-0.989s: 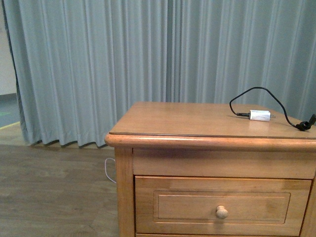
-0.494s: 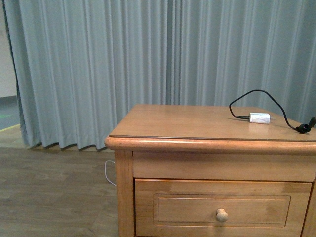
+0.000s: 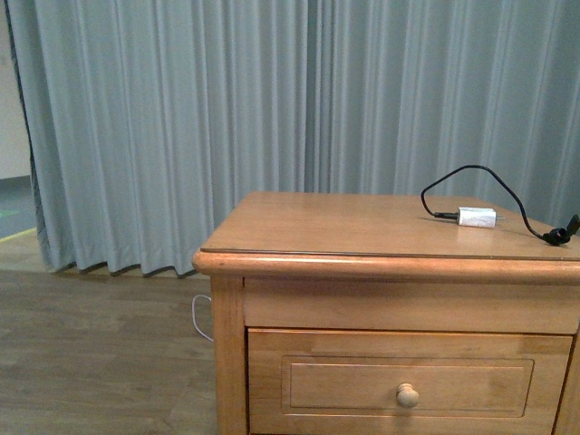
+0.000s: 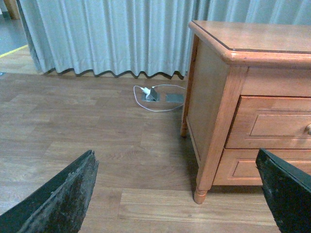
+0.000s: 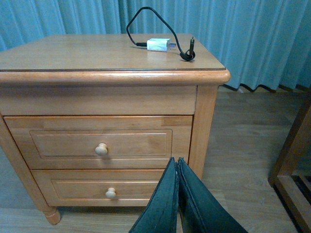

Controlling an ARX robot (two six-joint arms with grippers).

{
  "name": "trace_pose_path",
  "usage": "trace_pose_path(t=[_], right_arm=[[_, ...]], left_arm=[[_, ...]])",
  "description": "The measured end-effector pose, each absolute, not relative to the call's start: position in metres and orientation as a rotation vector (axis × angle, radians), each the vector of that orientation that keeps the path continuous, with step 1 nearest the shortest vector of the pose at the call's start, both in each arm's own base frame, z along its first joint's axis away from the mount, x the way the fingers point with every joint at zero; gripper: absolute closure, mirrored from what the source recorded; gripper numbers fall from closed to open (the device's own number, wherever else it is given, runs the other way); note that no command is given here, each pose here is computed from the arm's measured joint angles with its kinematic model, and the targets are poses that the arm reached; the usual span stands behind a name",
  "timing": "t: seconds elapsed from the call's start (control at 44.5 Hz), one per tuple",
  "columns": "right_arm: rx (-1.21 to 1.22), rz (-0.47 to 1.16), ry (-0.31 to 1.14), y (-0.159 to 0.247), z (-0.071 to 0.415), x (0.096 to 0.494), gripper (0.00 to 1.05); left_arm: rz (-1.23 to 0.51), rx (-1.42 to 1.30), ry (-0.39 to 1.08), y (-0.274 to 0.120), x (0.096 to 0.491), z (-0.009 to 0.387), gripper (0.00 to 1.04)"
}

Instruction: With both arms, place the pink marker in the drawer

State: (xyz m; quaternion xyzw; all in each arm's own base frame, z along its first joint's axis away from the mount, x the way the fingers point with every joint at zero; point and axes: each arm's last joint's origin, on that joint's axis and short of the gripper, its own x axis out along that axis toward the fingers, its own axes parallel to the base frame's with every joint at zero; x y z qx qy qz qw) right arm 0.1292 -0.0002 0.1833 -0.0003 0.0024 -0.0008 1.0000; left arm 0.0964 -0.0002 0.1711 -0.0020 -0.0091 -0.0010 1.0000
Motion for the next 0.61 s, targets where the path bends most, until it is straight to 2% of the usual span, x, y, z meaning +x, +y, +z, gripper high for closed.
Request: trace_pose_path(t=[0.607], right_arm=[[-0.001,-0.002,-0.009,0.000,0.168,0.112,1.03]], left_arm=[[-0.002,-0.004,-0.018,0.000,0.096,0.171,0.06]])
